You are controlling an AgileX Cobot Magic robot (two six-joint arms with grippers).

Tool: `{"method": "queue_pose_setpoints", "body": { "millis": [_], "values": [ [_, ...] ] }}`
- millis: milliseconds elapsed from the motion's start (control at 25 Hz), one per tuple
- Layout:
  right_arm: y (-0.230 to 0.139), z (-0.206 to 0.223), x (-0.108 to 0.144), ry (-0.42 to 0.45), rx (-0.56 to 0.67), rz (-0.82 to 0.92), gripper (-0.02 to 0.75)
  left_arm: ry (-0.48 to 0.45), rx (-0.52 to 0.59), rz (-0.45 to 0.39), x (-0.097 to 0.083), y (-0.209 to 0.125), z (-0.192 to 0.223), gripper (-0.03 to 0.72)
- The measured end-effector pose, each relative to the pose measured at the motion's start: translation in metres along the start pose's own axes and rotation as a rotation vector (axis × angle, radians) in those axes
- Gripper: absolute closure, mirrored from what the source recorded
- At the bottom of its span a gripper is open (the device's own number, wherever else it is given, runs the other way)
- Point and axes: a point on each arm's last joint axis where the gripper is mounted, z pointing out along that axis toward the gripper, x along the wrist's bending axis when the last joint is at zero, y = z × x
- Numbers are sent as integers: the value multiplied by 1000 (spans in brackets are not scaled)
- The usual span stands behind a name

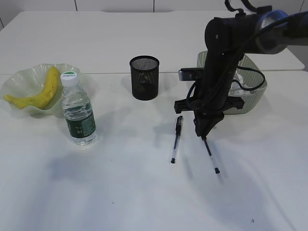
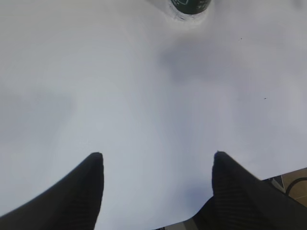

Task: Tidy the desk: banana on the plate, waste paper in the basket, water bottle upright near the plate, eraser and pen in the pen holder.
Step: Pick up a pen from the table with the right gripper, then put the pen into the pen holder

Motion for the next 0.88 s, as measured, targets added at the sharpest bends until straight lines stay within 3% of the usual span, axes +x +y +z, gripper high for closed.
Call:
{"method": "queue_pose_setpoints", "body": {
  "millis": [400, 880],
  "values": [
    [14, -59, 10, 51, -173, -27, 689, 0, 0, 0, 0, 0, 0, 193],
    [46, -105, 25, 151, -555, -125, 689, 0, -4, 0, 0, 0, 0, 190]
  ]
}}
